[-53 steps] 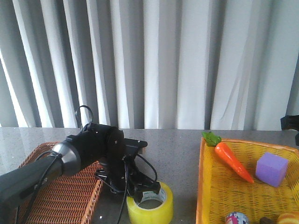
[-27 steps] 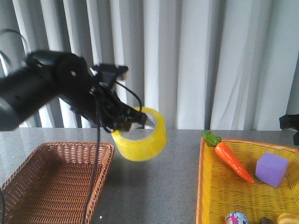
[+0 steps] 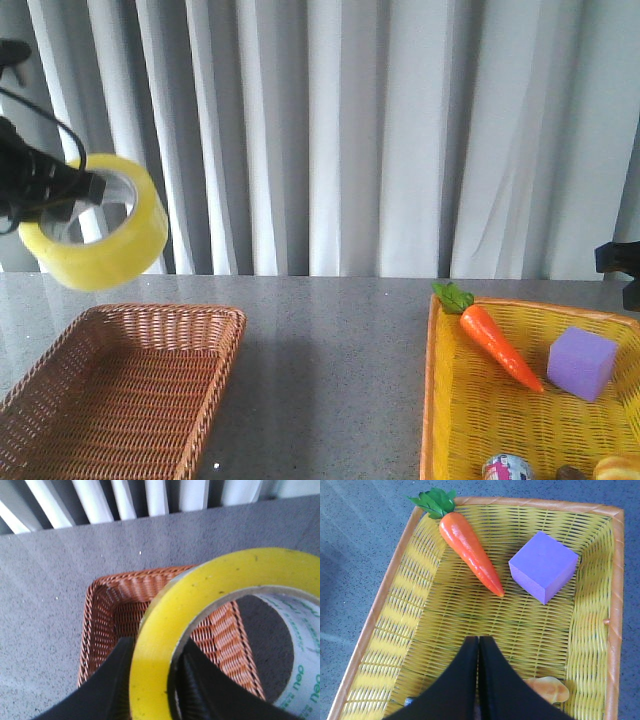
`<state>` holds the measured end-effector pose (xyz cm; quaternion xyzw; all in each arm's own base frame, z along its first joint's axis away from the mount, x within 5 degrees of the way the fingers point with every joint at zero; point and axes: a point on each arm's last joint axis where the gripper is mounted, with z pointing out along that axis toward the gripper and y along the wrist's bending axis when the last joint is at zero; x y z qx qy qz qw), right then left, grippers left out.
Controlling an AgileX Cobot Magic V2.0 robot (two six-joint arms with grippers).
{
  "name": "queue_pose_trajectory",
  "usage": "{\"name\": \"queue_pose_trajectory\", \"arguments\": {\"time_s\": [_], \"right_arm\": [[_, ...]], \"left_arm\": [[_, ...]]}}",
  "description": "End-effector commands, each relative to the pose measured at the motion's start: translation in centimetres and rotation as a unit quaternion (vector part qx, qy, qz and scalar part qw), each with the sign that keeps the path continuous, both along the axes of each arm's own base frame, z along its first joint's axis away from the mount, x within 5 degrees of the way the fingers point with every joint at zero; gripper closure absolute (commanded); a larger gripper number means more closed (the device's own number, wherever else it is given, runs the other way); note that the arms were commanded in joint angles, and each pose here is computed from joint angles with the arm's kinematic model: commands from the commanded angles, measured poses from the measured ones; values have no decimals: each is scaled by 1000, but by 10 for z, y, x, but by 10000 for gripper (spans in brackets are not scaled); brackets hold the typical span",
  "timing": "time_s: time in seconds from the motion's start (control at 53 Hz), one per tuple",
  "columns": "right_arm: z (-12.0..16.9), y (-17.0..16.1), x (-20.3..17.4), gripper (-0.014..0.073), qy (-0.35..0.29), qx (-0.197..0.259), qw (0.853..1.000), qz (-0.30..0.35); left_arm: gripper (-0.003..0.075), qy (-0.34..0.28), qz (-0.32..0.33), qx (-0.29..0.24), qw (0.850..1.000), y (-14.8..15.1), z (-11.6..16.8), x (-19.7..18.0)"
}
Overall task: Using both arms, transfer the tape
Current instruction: 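Lift the tape roll with the left gripper and lower it into the brown basket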
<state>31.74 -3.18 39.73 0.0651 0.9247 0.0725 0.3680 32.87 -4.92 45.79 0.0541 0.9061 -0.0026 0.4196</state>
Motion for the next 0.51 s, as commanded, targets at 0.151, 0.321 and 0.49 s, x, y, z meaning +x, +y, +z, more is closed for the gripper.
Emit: {"name": "queue_pose_trajectory", "arguments": {"time_s": [0.151,0.321,0.49], "right_arm": [[24,1,-9,603,-58,-4,998,-3],[24,1,-9,603,-58,-4,998,-3],[24,1,-9,603,-57,-4,998,-2]], "left_arm": [[716,-23,-6,-13,1000,-7,-29,27],[713,38,-3,1,999,-11,-69,55],[709,84,23,30,996,-4,-102,74]]}}
